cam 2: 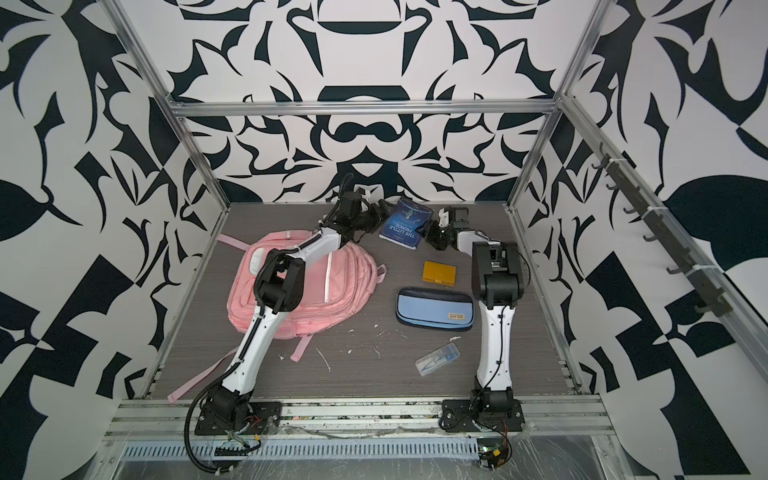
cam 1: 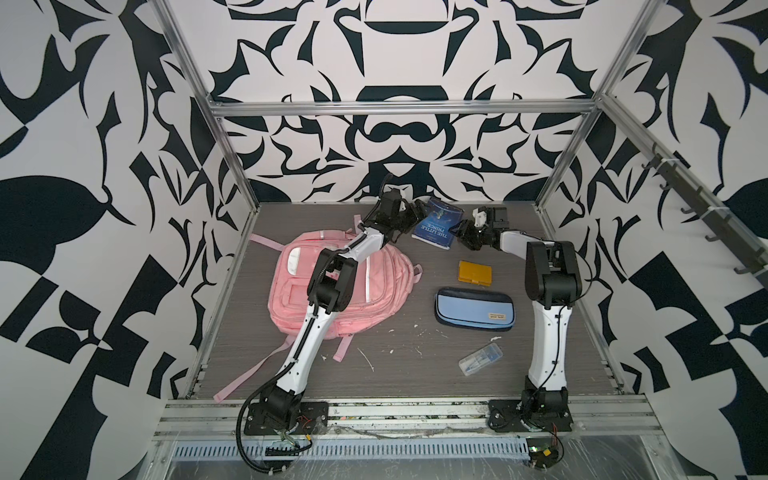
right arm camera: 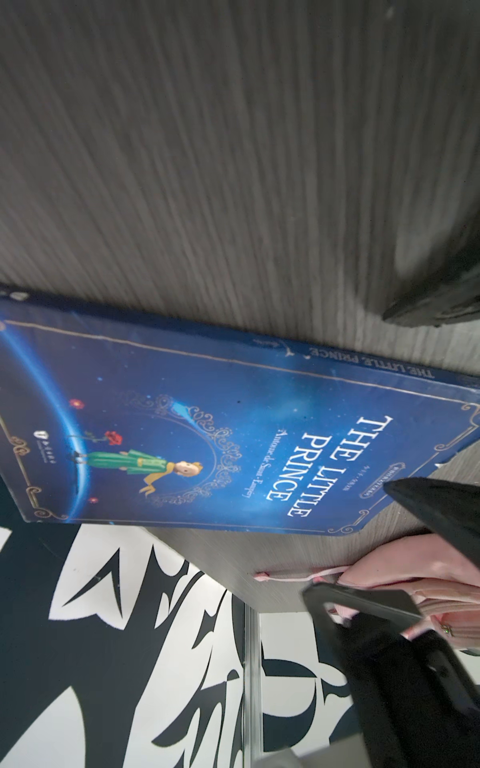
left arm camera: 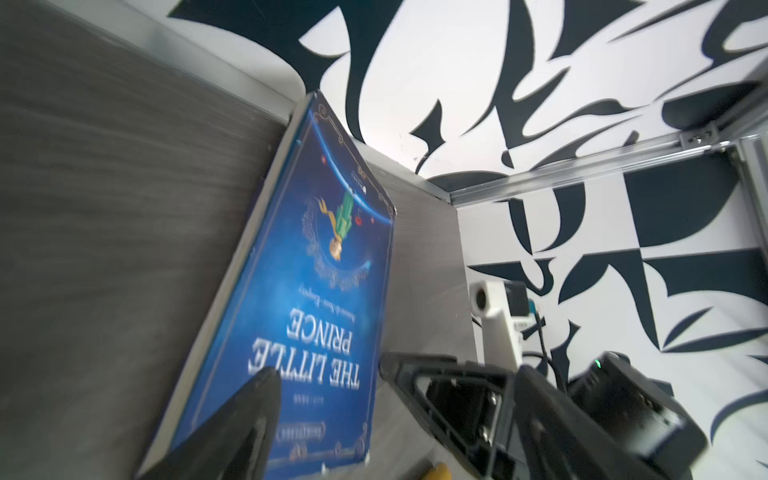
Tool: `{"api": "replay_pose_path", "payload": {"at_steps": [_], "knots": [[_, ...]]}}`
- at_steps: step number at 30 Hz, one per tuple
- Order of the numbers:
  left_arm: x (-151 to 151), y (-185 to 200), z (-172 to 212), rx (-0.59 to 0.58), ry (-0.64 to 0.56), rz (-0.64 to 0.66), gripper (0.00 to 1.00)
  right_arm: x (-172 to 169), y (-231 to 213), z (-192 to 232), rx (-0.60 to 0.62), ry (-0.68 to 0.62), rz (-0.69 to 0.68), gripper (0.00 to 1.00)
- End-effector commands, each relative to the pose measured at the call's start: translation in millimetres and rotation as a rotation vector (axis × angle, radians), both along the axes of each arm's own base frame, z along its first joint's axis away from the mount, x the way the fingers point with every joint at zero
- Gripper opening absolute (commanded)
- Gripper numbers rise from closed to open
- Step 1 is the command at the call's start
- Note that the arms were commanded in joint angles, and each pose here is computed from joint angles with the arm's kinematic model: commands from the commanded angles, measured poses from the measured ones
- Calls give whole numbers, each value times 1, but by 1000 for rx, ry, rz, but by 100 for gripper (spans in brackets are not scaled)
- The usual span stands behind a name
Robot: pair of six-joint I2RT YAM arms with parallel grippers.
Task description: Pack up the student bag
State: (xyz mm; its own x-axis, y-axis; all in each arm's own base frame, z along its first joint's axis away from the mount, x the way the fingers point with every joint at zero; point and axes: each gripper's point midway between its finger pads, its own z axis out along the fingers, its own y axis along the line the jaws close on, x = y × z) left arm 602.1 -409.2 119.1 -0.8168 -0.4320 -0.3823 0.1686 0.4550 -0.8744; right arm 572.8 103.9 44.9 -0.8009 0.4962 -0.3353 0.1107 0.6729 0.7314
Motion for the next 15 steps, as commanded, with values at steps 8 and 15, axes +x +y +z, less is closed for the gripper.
{"api": "replay_pose_path", "payload": {"at_steps": [8, 15], "knots": [[-3, 17, -91, 133, 174, 72, 91, -19, 0, -38, -17, 159, -19, 60], [-18, -9, -97, 128, 216, 4, 80, -17, 2, -41, -3, 167, -10, 60]]}}
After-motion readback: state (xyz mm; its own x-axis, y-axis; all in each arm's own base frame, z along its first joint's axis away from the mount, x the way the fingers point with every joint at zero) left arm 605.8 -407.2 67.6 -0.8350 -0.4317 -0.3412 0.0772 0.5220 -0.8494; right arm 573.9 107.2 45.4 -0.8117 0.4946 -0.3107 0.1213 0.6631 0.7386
